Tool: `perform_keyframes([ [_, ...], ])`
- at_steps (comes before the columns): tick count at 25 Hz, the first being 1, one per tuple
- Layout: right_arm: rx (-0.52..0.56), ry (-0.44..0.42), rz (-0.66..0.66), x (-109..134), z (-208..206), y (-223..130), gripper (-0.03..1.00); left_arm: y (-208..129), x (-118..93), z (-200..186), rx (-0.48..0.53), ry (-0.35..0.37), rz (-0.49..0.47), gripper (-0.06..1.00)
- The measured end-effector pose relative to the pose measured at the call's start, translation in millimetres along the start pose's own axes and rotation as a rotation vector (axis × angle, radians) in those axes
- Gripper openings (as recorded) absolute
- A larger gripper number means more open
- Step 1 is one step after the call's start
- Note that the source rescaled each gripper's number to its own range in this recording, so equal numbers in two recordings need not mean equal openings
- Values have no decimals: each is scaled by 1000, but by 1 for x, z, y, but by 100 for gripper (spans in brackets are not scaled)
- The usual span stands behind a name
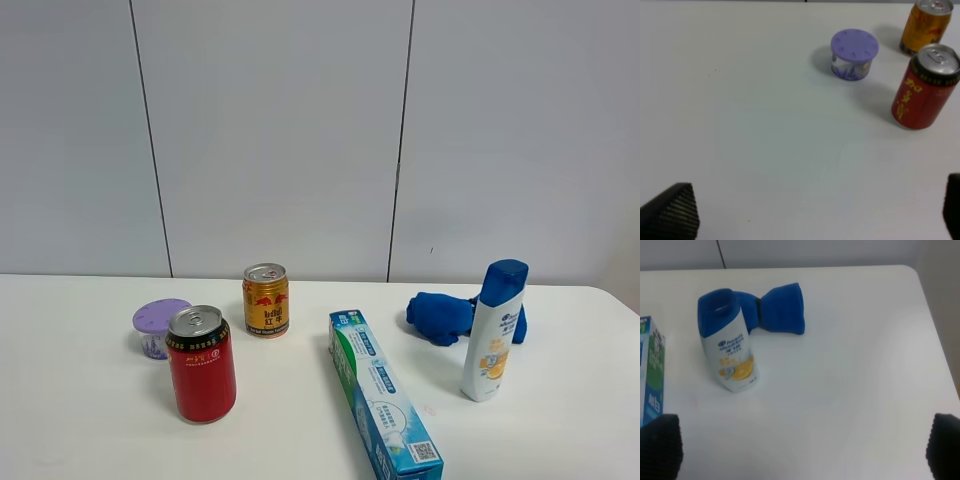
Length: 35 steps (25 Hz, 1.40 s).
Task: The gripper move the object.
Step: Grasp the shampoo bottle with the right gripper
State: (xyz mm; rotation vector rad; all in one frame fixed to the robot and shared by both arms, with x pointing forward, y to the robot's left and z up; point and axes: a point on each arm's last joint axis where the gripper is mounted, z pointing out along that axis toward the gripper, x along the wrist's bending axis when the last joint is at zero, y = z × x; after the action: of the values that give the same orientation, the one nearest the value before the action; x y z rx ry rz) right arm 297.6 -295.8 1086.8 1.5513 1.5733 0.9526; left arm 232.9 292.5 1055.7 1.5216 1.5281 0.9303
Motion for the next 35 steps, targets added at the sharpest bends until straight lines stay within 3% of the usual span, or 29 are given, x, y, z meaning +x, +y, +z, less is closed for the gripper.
perform_keyframes([
  [9,34,-41,-32,-7,36,16,100,0,0,0,0,0,0,100],
  [15,66,-40,-42,-8,65,4,100,0,0,0,0,-1,0,100],
  [21,12,72,-133,9,92,-12,100,0,0,0,0,-1,0,100],
  [24,51,123,-170,19,111,-26,100,0,0,0,-1,-1,0,100],
  [30,182,136,-188,24,145,-47,100,0,0,0,-1,-1,0,100],
  [35,126,138,-185,27,172,-48,100,0,0,0,-1,-1,0,100],
])
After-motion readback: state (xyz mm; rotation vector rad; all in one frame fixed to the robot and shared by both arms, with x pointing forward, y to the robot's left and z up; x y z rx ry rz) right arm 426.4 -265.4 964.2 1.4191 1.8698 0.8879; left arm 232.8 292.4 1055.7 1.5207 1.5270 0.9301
